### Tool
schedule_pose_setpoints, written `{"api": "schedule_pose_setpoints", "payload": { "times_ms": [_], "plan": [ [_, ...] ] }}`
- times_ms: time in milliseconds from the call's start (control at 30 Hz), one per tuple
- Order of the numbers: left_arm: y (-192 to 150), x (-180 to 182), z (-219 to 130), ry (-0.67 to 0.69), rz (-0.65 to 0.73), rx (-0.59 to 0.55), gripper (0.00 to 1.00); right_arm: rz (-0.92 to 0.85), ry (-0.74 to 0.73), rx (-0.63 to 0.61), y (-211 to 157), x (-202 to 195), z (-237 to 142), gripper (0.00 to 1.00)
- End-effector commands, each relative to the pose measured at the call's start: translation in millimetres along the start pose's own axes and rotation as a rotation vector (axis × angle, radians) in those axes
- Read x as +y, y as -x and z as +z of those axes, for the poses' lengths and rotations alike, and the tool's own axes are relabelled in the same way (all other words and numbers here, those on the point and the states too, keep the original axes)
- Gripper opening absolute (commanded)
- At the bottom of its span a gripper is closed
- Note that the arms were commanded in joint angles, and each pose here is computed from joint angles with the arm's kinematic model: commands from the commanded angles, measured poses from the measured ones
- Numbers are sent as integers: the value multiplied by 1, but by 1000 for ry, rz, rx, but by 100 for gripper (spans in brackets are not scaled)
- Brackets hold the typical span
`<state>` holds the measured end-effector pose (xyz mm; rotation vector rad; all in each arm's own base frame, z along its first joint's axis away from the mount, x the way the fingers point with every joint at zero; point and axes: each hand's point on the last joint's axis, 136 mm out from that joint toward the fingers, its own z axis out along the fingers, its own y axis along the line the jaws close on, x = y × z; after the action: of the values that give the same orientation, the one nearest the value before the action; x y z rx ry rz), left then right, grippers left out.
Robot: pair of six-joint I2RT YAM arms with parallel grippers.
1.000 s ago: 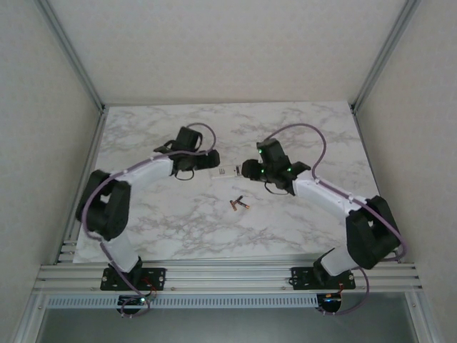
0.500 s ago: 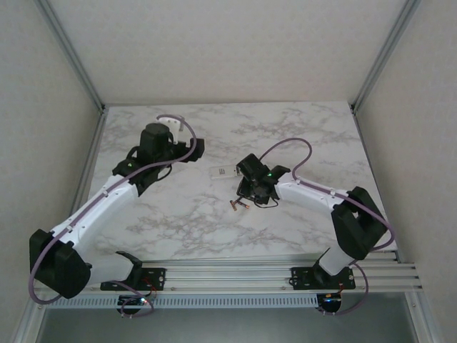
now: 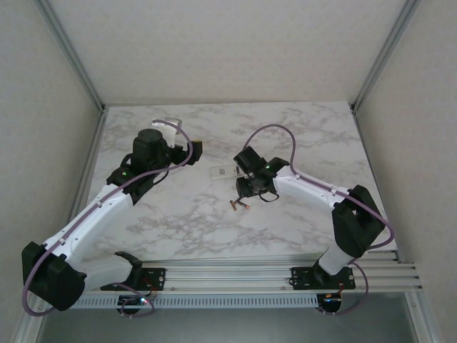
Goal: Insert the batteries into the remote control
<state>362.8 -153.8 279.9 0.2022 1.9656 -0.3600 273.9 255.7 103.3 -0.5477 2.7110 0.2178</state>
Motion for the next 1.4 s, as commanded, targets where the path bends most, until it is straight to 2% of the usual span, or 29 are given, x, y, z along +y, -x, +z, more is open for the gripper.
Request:
{"api": "schedule_pose_setpoints", "payload": {
  "times_ms": [0,300,400,533,600,867,967,1067,1167,1367],
  "plan": [
    [2,-2,-1,-17,16,-15,100,-178,28,110,-15,8,5,38],
    [0,-1,0,-11,16,-12,100,-204,43,220,-14,18,42,35],
    [-2,-1,2,-15,12,-5,100,-163,78,192,-9,27,41,34],
    [-4,-1,5,-14,12,7,100,-9,105,145,0,38,43,30],
    [-5,-1,5,-13,11,8,100,37,123,132,1,44,46,24],
    [-6,0,6,-7,12,12,100,23,60,136,-8,48,45,26],
    [-6,-1,7,-10,11,15,99,24,-23,123,-9,33,42,27],
    [-6,-1,7,-10,10,14,99,180,-143,121,-5,7,31,29],
    [-6,0,7,-7,11,14,100,298,-74,105,1,20,28,28],
    [-5,0,5,-8,12,7,100,577,-80,96,3,10,30,34]
  ]
}}
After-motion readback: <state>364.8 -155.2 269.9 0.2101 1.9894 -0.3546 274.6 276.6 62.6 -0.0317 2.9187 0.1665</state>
